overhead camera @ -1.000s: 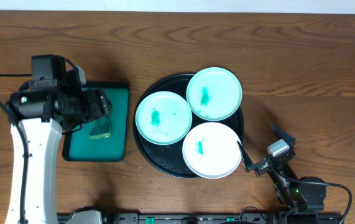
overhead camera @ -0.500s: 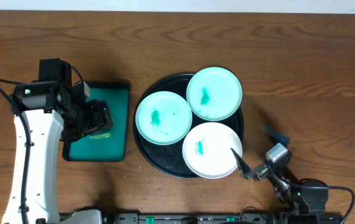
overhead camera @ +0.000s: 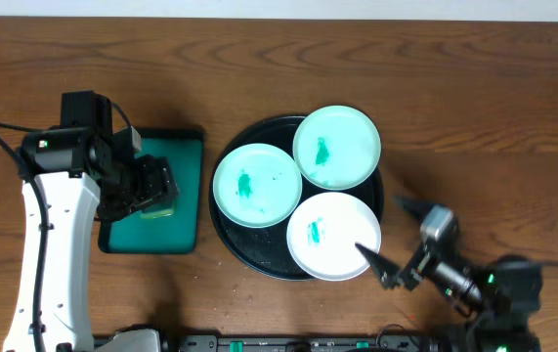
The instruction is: Clean dirty plates on tray and stack at the side
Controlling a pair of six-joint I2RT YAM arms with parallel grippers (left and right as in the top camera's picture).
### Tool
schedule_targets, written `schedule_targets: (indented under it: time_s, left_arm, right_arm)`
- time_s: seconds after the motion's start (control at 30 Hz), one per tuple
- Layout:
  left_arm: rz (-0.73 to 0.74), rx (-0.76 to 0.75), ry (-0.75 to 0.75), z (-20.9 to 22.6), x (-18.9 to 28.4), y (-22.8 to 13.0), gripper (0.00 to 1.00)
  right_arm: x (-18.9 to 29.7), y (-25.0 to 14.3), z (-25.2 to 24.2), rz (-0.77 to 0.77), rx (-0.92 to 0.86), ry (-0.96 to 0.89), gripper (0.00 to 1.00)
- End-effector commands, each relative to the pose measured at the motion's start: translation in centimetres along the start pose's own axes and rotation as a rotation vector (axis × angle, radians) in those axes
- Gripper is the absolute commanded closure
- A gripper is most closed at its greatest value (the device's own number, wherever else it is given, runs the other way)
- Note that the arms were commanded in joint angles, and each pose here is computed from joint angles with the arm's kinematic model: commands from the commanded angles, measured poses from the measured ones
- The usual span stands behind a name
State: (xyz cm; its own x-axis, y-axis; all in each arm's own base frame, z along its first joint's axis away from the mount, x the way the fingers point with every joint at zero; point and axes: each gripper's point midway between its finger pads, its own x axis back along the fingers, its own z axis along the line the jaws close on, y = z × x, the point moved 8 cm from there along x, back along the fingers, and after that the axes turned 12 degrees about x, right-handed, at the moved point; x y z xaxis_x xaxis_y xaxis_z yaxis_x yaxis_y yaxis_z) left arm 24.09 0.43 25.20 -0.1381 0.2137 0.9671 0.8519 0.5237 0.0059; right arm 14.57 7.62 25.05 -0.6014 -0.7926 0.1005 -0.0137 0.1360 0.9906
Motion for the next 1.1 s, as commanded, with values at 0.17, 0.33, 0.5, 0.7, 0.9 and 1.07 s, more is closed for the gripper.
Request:
schedule_targets:
  time_s: [0.17, 0.33, 0.5, 0.7, 0.9, 1.07]
  left_arm:
    - [-0.014, -0.004, -0.010, -0.1, 0.5, 0.2, 0.18]
    - [-0.014, -0.004, -0.010, -0.1, 0.5, 0.2, 0.18]
    - [-0.014, -0.004, -0.010, -0.1, 0.5, 0.2, 0.18]
    - [-0.014, -0.004, -0.010, -0.1, 0.5, 0.2, 0.18]
    - [-0.014, -0.004, -0.010, -0.1, 0.5, 0.2, 0.18]
    - [-0.014, -0.004, -0.010, -0.1, 0.5, 0.2, 0.18]
  right_arm:
    - [-5.8, 4.9, -7.3, 0.306, -0.348, 0.103, 0.01]
    - [-9.7, 6.2, -10.6, 0.555, -0.573, 0.147, 0.01]
    - [-12.8, 4.8, -10.8, 0.952, -0.616, 0.079, 0.01]
    - [-15.1, 2.8, -8.4, 1.231, -0.466, 0.046, 0.01]
    - [-18.8, 2.9, -4.6, 1.172, -0.378, 0.170, 0.01]
    - [-20.4, 3.4, -2.4, 1.122, -0.319, 0.230, 0.01]
